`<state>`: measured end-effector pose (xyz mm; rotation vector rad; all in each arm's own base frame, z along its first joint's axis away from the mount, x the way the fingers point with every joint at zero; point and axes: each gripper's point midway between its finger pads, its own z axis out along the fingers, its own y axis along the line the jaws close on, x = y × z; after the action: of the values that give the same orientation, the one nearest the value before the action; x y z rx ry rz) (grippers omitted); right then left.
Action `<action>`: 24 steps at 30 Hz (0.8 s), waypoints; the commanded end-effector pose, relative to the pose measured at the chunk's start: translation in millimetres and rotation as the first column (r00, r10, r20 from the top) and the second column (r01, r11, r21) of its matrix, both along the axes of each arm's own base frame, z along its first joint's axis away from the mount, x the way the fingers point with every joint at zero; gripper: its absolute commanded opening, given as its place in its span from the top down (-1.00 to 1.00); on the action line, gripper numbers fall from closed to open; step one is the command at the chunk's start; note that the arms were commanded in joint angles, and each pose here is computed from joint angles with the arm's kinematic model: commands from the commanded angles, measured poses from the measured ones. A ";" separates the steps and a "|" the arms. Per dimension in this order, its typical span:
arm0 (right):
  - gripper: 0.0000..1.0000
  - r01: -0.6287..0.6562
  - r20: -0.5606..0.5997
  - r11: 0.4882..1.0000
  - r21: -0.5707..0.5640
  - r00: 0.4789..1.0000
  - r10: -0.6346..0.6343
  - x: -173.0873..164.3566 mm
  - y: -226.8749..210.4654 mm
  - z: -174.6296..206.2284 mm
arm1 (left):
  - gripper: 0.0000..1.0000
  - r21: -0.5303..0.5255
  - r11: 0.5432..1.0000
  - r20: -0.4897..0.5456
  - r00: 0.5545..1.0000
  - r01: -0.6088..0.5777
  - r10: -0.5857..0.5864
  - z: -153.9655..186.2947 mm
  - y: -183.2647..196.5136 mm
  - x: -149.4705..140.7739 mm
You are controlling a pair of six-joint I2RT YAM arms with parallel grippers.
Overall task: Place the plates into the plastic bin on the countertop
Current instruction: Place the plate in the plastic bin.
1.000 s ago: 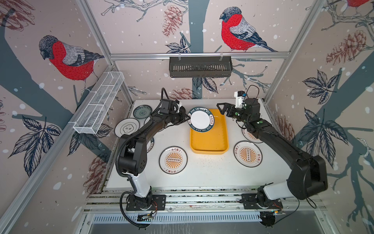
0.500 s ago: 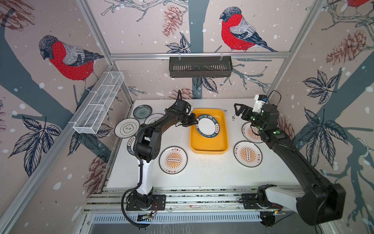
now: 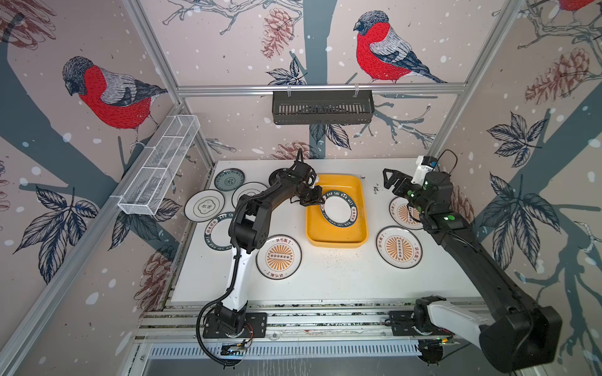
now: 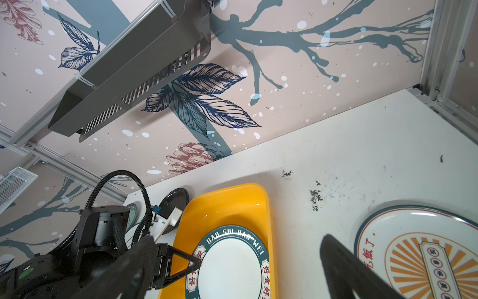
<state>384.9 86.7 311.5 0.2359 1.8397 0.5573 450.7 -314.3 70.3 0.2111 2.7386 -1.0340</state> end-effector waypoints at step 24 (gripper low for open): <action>-0.99 0.035 0.012 0.999 -0.001 0.999 -0.035 4.9 -5.0 3.6 | -0.05 0.118 0.990 0.081 0.994 -0.079 0.070 3.7 11.7 32.0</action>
<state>387.1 82.8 307.0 0.2564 1.8493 0.5318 480.5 -302.8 66.1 0.1549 2.7308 -0.8301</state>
